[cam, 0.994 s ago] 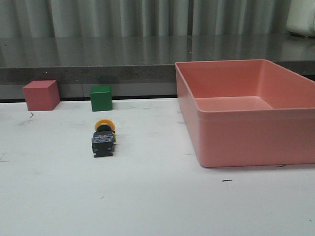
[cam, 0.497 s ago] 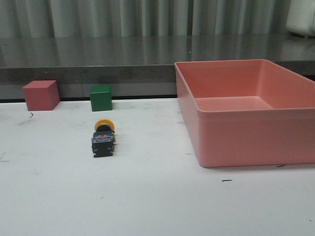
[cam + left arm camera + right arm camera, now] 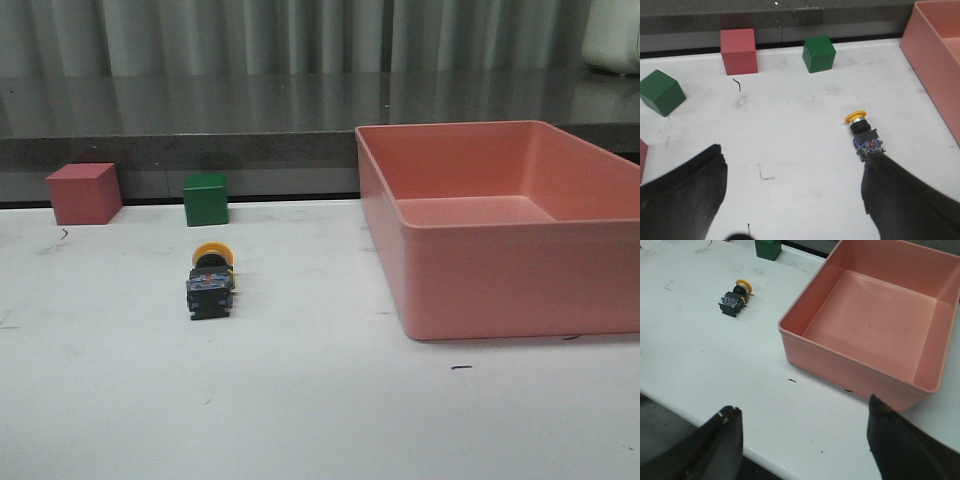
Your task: Place and stand button with both arms
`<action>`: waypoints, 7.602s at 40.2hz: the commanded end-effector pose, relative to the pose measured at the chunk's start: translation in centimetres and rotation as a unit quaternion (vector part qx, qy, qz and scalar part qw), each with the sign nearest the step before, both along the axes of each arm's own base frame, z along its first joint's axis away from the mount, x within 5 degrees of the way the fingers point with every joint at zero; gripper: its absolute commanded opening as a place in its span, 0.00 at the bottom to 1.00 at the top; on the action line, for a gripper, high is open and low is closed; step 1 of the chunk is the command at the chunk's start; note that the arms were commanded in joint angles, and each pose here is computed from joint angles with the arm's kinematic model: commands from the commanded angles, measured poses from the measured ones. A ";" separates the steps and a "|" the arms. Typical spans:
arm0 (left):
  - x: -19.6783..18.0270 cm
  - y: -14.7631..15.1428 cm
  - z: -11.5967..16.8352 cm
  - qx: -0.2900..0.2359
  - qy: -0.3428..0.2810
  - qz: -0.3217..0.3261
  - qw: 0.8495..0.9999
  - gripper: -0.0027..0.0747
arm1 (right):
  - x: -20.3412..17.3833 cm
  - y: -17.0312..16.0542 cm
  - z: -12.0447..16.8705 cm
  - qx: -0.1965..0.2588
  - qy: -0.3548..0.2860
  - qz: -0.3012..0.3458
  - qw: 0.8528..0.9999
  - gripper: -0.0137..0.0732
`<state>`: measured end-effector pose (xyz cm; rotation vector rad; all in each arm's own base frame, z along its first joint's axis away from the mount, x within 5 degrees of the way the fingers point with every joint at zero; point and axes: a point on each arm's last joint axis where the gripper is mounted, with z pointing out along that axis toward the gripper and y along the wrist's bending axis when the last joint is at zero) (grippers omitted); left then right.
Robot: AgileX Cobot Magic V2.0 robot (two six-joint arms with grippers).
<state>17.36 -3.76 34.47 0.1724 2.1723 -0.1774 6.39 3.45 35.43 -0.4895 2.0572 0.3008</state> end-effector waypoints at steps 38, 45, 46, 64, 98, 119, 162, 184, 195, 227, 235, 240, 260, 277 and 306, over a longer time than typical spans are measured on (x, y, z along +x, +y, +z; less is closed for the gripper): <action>14.1 -11.7 -3.9 -0.008 0.231 -0.072 0.970 0.74 | 0.2 0.0 1.3 0.017 -0.043 -0.004 0.999 0.78; 16.5 -12.9 -4.9 -0.018 0.283 -0.040 0.958 0.74 | 0.2 0.0 1.3 0.017 -0.043 -0.004 0.999 0.78; 16.8 -13.0 -5.2 -0.020 0.292 -0.033 0.956 0.74 | 0.2 0.0 1.3 0.017 -0.043 -0.004 0.999 0.78; 21.1 -14.2 -8.0 0.016 0.344 0.042 0.938 0.74 | 0.2 0.0 1.3 0.017 -0.043 -0.004 0.999 0.78; 24.7 -16.6 -13.0 0.005 0.379 0.057 0.924 0.74 | 0.2 0.0 1.3 0.017 -0.043 -0.004 0.999 0.78; 24.7 -16.9 -13.8 0.014 0.396 0.058 0.916 0.51 | 0.2 0.0 1.3 0.017 -0.043 -0.004 0.999 0.78; 20.2 -12.4 -3.6 0.031 0.287 -0.032 0.957 0.40 | 0.2 0.0 1.3 0.017 -0.043 -0.004 0.999 0.78; 11.3 -3.1 -3.2 -0.030 0.089 0.001 0.996 0.40 | 0.2 0.0 1.3 0.017 -0.043 -0.004 0.999 0.78; 7.2 -1.6 -5.3 -0.048 -0.062 0.023 0.997 0.40 | 0.2 0.0 1.3 0.017 -0.043 -0.004 0.999 0.78; 5.8 -3.4 -14.4 -0.086 -0.349 0.004 0.933 0.40 | 0.2 0.0 1.3 0.017 -0.043 -0.004 0.999 0.78; 7.4 -4.2 -17.7 -0.080 -0.319 -0.010 0.944 0.40 | 0.2 0.0 1.3 0.017 -0.043 -0.004 0.999 0.78; 8.4 -4.7 -19.0 -0.094 -0.297 -0.014 0.950 0.40 | 0.2 0.0 1.3 0.017 -0.043 -0.004 0.999 0.78; 10.3 -5.4 -20.3 -0.114 -0.285 -0.006 0.952 0.40 | 0.2 0.0 1.3 0.017 -0.043 -0.004 0.999 0.78; 10.2 -5.6 -20.9 -0.112 -0.275 -0.018 0.955 0.51 | 0.2 0.0 1.3 0.017 -0.043 -0.004 0.999 0.78; 5.6 -4.0 -14.8 -0.131 -0.326 -0.018 0.936 0.70 | 0.2 0.0 1.3 0.017 -0.043 -0.004 0.999 0.78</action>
